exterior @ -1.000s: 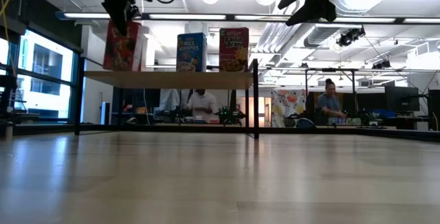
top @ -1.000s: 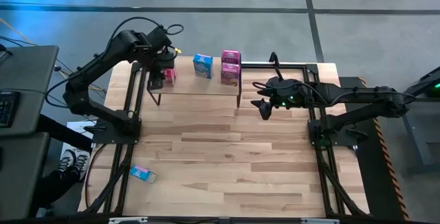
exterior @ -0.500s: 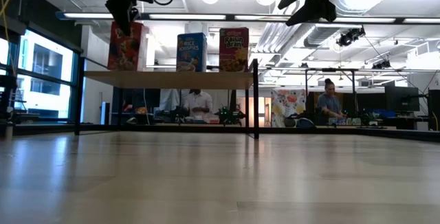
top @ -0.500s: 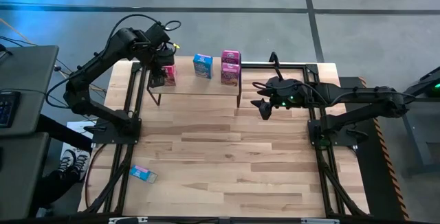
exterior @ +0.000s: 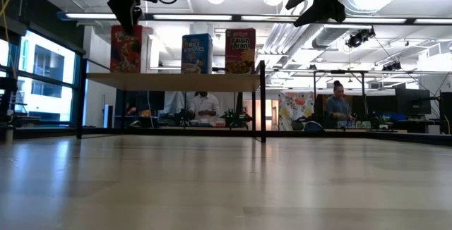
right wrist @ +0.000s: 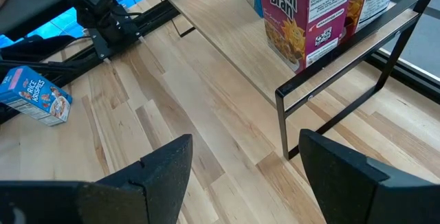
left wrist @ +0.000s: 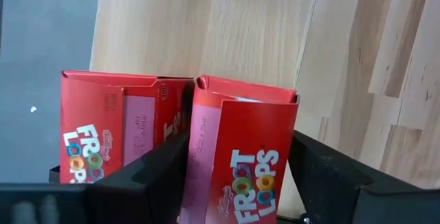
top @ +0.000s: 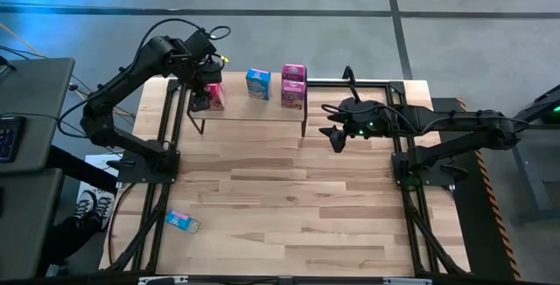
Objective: Stack cereal on shelf
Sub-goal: Put the red cereal box on the shelf, then put the blue cereal box on the shelf
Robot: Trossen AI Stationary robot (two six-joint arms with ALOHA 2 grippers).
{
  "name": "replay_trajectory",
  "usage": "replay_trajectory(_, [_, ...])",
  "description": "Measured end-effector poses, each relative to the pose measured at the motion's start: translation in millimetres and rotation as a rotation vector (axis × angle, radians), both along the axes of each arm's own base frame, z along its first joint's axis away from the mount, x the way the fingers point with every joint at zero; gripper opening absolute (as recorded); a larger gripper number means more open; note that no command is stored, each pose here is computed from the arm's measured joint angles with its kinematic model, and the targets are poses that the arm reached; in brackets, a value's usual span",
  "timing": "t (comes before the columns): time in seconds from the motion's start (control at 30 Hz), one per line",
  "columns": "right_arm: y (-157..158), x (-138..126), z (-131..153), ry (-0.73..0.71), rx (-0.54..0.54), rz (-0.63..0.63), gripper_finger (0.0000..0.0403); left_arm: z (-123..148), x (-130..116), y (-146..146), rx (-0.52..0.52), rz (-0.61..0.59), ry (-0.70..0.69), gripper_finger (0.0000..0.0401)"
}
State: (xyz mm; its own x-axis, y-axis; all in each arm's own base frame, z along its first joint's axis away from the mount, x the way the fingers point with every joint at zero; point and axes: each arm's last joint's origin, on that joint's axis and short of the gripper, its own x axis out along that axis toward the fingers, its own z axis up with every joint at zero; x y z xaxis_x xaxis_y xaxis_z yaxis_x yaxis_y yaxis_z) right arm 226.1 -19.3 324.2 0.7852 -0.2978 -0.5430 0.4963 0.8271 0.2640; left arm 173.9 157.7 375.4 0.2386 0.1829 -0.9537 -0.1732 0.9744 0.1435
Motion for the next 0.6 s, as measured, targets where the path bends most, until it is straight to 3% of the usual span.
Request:
replay_trajectory(0.27, [0,0,0,-0.002,0.004,-0.002,0.0262,16,-11,-10,0.057,0.002,-0.064,0.0235])
replay_trajectory(0.6, [0,0,1,-0.009,0.004,-0.003,0.0262,71,-26,-25,0.188,0.061,-0.294,0.0235])
